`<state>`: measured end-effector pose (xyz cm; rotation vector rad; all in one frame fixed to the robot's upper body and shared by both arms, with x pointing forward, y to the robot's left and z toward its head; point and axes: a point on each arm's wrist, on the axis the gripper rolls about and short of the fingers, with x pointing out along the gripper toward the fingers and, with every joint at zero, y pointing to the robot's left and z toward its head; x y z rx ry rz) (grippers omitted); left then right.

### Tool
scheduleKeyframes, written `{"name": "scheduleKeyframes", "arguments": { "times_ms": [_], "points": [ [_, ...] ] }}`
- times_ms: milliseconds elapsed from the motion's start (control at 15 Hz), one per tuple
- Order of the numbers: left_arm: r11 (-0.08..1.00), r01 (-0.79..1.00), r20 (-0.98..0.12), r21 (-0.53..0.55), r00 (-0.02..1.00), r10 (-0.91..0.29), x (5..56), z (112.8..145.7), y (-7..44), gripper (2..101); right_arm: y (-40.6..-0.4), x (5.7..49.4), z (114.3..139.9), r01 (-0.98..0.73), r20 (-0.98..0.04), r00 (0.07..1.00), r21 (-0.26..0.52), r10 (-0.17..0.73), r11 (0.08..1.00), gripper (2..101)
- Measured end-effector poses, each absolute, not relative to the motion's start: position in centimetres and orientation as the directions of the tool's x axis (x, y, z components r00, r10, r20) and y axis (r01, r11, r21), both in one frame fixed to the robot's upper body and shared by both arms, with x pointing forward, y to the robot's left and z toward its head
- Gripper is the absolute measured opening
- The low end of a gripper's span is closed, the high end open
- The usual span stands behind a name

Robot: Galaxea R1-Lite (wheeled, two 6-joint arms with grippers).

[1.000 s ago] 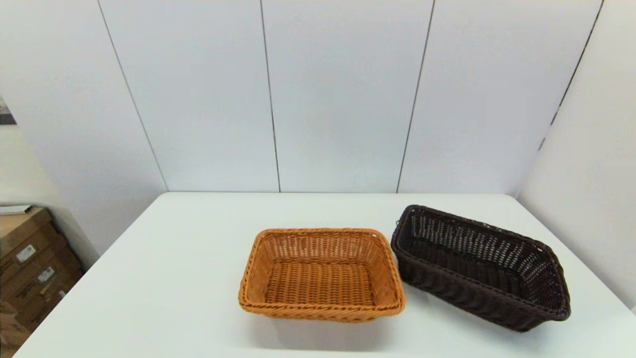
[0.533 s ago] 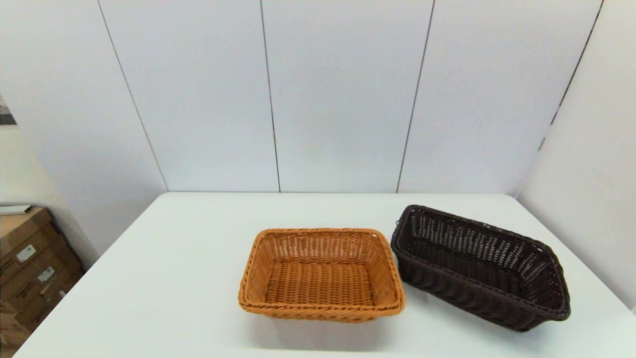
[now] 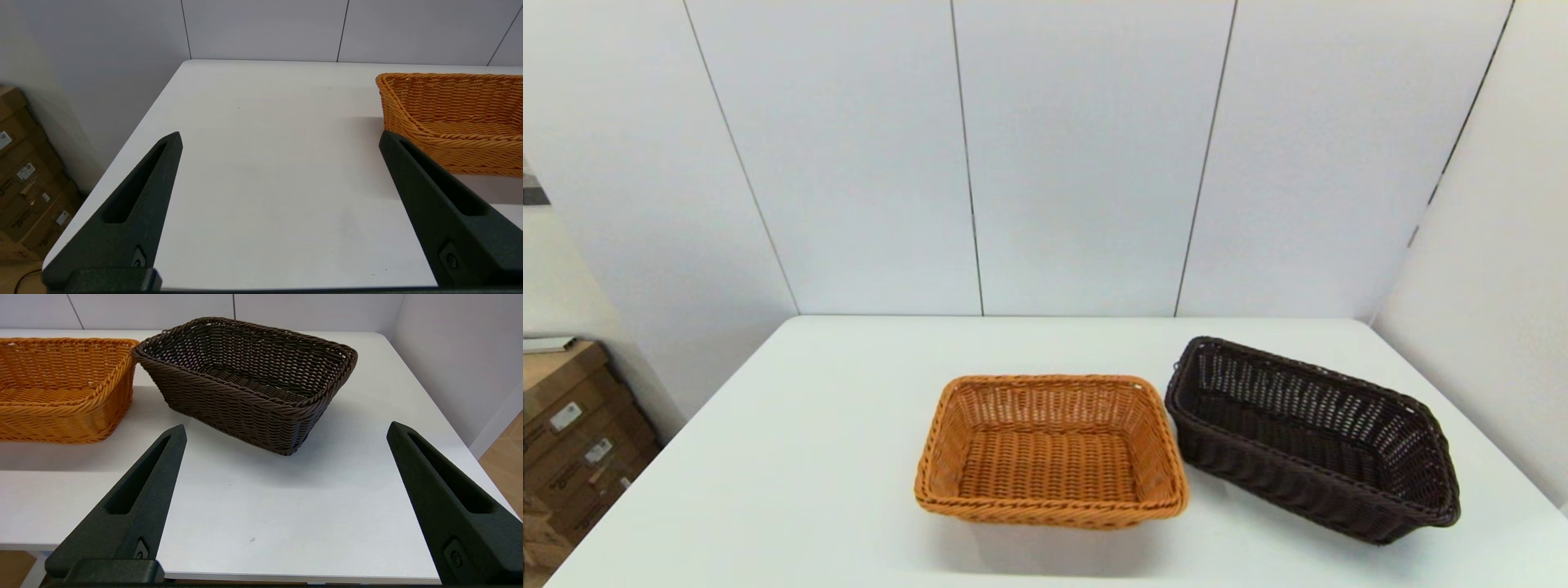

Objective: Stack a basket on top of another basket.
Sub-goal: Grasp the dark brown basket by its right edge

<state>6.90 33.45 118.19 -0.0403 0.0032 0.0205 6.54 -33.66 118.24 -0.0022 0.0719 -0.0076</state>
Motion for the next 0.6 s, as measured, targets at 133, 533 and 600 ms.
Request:
{"name": "scheduleKeyframes", "arguments": {
  "times_ms": [133, 533, 600],
  "points": [
    [0.999, -0.021, -0.004, -0.041, 1.000, 0.021, 6.9, 118.2, 33.4, 97.8, -33.6, 6.5, 118.2, -0.002, -0.072, 0.997, -0.017, 0.001, 1.000, 97.3],
    [0.999, -0.021, -0.004, -0.041, 1.000, 0.021, 6.9, 118.2, 33.4, 97.8, -33.7, 6.4, 119.3, 0.007, -0.002, 1.000, 0.005, -0.007, 1.000, 97.3],
    [0.999, -0.021, -0.004, -0.041, 1.000, 0.021, 6.9, 118.2, 33.4, 97.8, -33.7, 6.3, 120.0, 0.006, 0.051, 0.999, 0.011, -0.007, 1.000, 97.3]
  ]
}}
